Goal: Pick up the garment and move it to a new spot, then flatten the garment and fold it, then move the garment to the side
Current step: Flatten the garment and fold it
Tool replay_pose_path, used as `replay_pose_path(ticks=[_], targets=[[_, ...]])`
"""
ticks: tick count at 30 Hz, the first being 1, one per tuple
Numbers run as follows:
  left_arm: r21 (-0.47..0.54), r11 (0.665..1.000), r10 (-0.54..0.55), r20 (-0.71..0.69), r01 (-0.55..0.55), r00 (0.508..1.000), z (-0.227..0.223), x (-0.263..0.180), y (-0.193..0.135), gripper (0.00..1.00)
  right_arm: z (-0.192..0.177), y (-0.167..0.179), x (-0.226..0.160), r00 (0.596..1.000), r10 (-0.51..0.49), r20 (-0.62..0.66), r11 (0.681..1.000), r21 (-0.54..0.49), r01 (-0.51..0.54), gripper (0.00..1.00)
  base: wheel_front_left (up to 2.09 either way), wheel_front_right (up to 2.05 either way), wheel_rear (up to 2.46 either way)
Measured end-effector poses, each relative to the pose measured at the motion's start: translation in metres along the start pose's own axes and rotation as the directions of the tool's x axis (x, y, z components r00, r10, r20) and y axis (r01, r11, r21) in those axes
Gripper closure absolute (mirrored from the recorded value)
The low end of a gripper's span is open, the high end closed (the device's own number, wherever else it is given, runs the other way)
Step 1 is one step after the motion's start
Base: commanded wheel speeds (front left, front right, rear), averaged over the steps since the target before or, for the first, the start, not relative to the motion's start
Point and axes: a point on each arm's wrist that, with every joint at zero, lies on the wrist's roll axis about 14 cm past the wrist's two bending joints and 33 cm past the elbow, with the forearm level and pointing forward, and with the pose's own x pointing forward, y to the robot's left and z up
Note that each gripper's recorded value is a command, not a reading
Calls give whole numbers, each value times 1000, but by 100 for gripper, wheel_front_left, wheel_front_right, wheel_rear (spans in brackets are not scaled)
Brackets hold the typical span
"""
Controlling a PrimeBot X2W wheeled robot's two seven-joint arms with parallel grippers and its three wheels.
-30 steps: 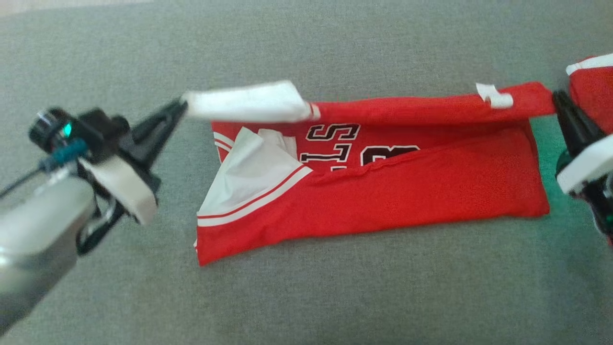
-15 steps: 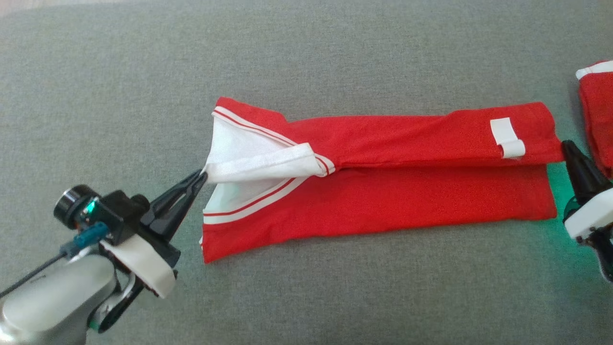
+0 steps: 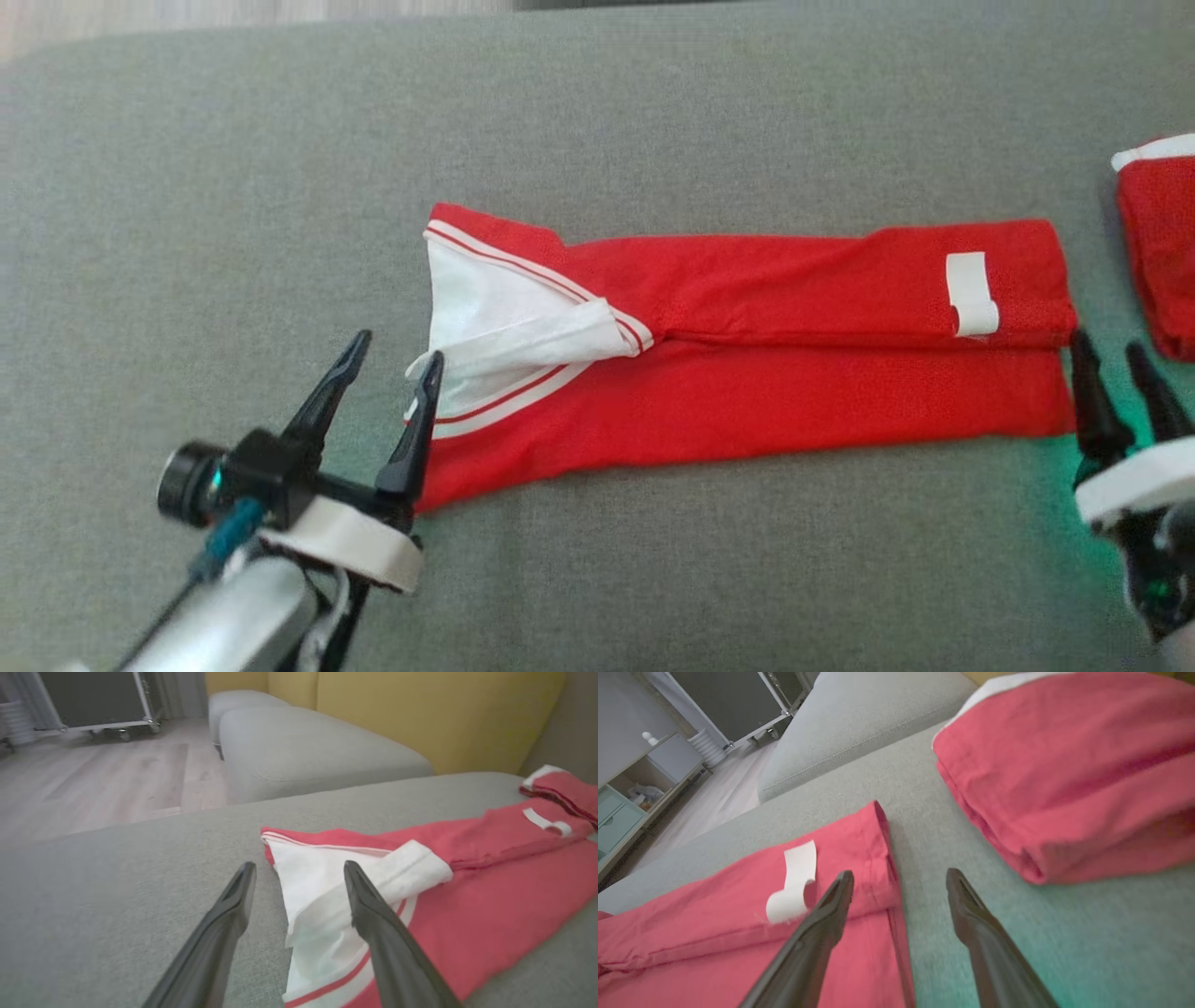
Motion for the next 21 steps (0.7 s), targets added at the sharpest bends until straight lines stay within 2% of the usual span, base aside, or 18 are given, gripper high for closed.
replay_pose_path(ticks=[4,8,11,16,21], targets=[[-82,988,141,132,-131,981,27,-18,1,0,-7,-1,-7,1000,-27,6,999,27,27,0,0,0,0],[-86,967,250,175,-239,952,28,-44,8,0,-2,1,-1,999,-39,24,999,29,38,0,0,0,0],[-79,948,319,199,-309,927,28,-62,13,0,-9,1,3,999,-52,-10,999,16,52,0,0,0,0],[-70,939,343,239,-336,908,35,-75,7,0,-24,0,11,993,-83,-86,997,3,83,0,0,0,0],[-72,934,356,271,-350,895,41,-85,6,0,-30,14,27,987,-80,-138,997,-10,79,0,0,0,0]])
